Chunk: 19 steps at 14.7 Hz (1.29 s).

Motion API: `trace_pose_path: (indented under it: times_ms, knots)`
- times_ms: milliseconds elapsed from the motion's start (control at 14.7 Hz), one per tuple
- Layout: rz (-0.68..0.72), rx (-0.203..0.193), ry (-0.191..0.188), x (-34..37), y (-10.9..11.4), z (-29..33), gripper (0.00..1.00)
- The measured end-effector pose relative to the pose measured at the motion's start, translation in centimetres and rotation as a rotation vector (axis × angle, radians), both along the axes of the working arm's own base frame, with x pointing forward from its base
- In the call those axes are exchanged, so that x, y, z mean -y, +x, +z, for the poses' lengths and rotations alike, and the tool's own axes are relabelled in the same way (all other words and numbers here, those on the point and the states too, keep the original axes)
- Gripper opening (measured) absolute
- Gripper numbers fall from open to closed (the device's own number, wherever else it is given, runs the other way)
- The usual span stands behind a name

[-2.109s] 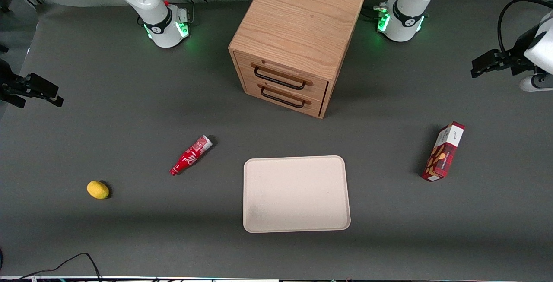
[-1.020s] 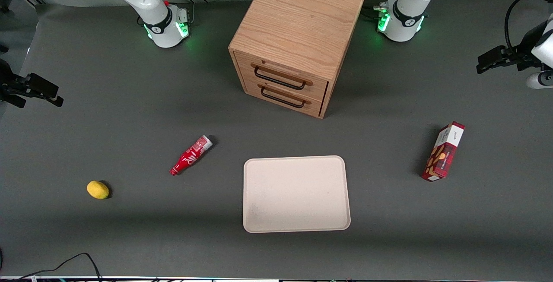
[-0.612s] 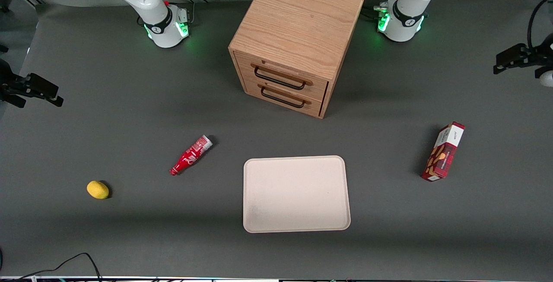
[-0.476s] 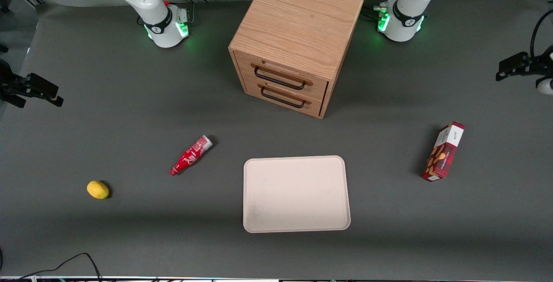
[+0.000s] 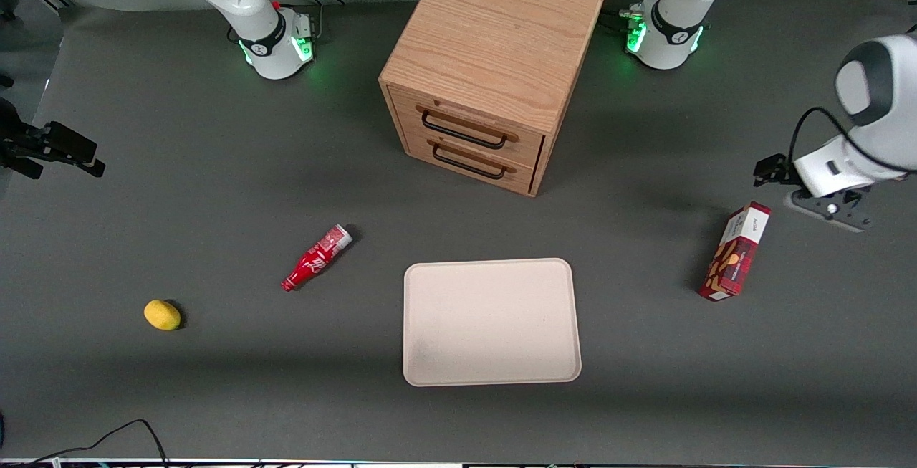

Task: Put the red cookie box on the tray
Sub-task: 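Lower the open left gripper around the box's end and close it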

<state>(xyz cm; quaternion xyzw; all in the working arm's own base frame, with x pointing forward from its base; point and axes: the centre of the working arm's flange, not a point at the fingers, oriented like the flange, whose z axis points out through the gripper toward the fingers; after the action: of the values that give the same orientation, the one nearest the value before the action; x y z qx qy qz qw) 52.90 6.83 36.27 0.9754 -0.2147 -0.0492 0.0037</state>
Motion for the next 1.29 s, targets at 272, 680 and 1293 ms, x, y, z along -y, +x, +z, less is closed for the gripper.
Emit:
trace_pose_path:
  times_ms: [272, 680, 1293]
  knots:
    - [-0.041, 0.048, 0.008, 0.0, 0.7, -6.6, 1.0]
    - [-0.072, 0.091, 0.019, 0.0, 1.9, -12.1, 1.0]
    - [-0.073, 0.094, 0.016, 0.1, 2.7, -12.9, 1.0]
